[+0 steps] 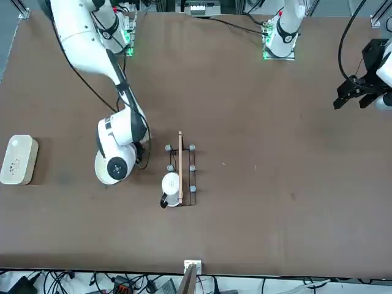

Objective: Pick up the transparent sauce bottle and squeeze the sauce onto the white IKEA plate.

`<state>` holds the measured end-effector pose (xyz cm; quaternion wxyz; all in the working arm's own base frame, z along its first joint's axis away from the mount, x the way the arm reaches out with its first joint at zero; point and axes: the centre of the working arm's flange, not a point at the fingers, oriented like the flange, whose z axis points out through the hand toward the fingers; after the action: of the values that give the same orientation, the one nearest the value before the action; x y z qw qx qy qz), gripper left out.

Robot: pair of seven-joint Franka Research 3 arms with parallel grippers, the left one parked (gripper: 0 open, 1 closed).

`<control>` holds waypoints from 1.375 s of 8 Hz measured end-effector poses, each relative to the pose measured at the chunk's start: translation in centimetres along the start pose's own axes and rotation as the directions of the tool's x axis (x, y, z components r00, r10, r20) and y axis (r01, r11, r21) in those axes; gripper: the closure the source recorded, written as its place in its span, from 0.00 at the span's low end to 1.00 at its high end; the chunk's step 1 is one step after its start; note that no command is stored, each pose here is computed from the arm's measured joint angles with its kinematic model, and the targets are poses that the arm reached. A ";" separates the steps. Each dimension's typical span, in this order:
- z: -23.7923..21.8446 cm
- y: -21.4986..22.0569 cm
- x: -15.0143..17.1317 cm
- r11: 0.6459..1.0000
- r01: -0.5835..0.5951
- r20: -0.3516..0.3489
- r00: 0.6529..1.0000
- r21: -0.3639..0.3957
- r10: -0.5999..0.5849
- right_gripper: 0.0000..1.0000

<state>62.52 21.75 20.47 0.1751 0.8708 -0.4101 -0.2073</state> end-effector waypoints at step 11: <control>1.3 5.9 10.1 0.998 0.060 0.151 0.987 -0.035 -0.054 0.63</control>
<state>63.89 10.09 19.94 0.1549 0.8604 -0.3930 -0.2851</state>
